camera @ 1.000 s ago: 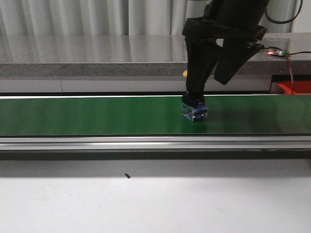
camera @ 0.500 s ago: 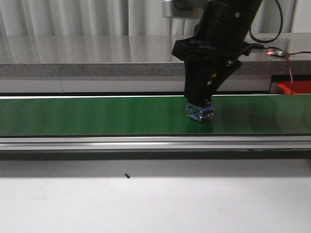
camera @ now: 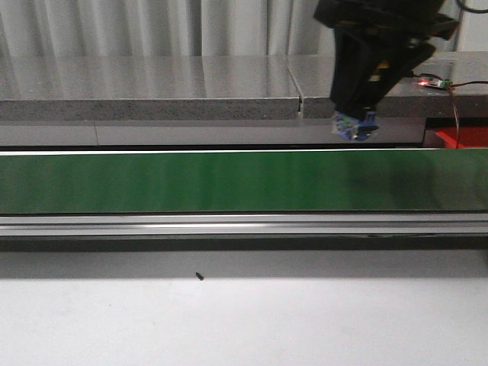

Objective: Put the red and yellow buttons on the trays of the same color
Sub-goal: 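Carry the yellow button into the yellow tray and release it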

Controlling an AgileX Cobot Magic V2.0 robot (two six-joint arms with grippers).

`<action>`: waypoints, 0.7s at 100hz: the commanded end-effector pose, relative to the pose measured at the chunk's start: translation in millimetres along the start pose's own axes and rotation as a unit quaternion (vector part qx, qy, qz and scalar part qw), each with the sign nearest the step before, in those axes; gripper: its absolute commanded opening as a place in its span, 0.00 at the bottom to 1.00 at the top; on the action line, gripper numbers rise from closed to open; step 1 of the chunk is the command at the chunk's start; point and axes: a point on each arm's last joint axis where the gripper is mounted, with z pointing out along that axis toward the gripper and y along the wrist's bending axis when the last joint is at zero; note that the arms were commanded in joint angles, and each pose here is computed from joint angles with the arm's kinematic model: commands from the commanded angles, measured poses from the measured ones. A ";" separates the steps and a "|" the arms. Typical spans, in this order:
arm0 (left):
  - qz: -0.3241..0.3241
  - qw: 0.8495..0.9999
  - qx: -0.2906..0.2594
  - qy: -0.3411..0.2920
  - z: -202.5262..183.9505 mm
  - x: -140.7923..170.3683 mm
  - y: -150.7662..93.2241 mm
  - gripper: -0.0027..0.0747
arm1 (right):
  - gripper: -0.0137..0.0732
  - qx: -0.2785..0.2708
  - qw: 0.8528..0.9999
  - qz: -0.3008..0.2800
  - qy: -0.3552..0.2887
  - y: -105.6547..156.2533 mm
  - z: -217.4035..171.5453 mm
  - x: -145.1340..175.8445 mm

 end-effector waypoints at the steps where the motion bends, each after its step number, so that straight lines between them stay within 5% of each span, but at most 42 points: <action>1: -0.004 0.999 0.002 -0.041 -3.6 -12.0 -0.3 0.01 | 0.30 0.013 0.999 0.022 -0.047 -5.9 -36.5 9.2; 34: -0.004 0.999 0.002 -0.041 -3.6 -12.0 -0.3 0.01 | 0.30 0.070 0.987 0.132 -0.065 -44.8 -67.2 76.2; 70: -0.004 0.999 0.002 -0.041 -3.6 -12.0 -0.3 0.01 | 0.30 0.155 0.944 0.286 -0.058 -106.4 -89.2 141.4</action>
